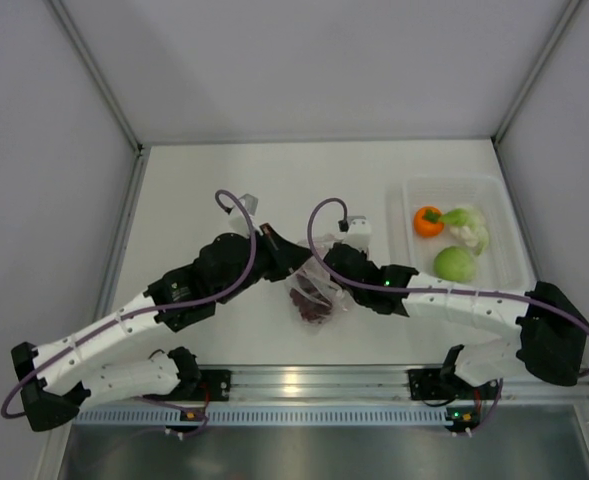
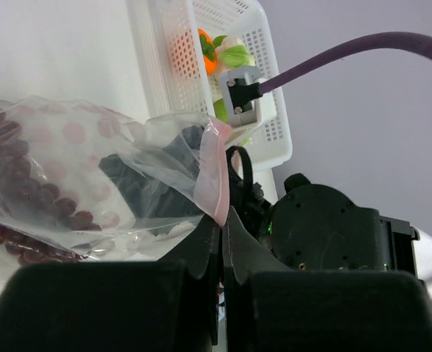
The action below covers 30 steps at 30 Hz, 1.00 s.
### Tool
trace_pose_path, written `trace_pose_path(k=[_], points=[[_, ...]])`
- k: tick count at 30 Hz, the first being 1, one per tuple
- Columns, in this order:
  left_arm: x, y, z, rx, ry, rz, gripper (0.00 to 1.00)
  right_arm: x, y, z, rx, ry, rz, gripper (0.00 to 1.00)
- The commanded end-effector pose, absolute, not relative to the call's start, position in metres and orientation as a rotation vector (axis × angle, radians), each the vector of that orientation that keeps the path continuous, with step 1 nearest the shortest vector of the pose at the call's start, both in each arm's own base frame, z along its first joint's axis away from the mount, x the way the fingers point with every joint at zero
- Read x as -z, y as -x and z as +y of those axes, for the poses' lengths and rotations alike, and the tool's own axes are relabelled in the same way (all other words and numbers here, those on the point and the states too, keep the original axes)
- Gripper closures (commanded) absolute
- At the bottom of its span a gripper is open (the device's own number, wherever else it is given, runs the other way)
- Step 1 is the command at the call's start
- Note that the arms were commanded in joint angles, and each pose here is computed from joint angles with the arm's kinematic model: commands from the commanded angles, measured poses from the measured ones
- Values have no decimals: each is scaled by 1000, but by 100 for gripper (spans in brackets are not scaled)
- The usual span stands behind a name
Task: Open the zip-top bag and remove the fake food
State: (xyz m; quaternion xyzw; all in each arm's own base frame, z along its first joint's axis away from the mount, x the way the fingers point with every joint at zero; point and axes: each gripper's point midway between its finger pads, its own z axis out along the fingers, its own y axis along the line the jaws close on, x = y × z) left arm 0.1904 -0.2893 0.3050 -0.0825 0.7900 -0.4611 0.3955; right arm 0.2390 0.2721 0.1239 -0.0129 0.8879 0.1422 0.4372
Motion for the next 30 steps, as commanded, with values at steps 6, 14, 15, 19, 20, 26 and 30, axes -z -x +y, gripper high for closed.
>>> trace_pose_path(k=[6,14,15,19,20,26,30], points=[[-343,-195,-273,1203,241,1844,100,-142,-263,138,283,30,2173,94],[-317,-204,-282,1113,207,1913,100,-215,-266,78,533,-40,2045,100],[-315,-204,-282,1107,202,1918,100,-221,-265,75,554,-45,2034,100],[-308,-205,-283,1090,195,1931,100,-220,-262,98,438,35,2085,100],[-302,-204,-283,1084,188,1946,100,-212,-259,109,382,74,2117,99],[-270,-199,-289,1068,183,2034,100,-141,-218,168,117,271,2322,96],[-262,-196,-294,1082,171,2069,100,-115,-206,176,92,291,2368,91]])
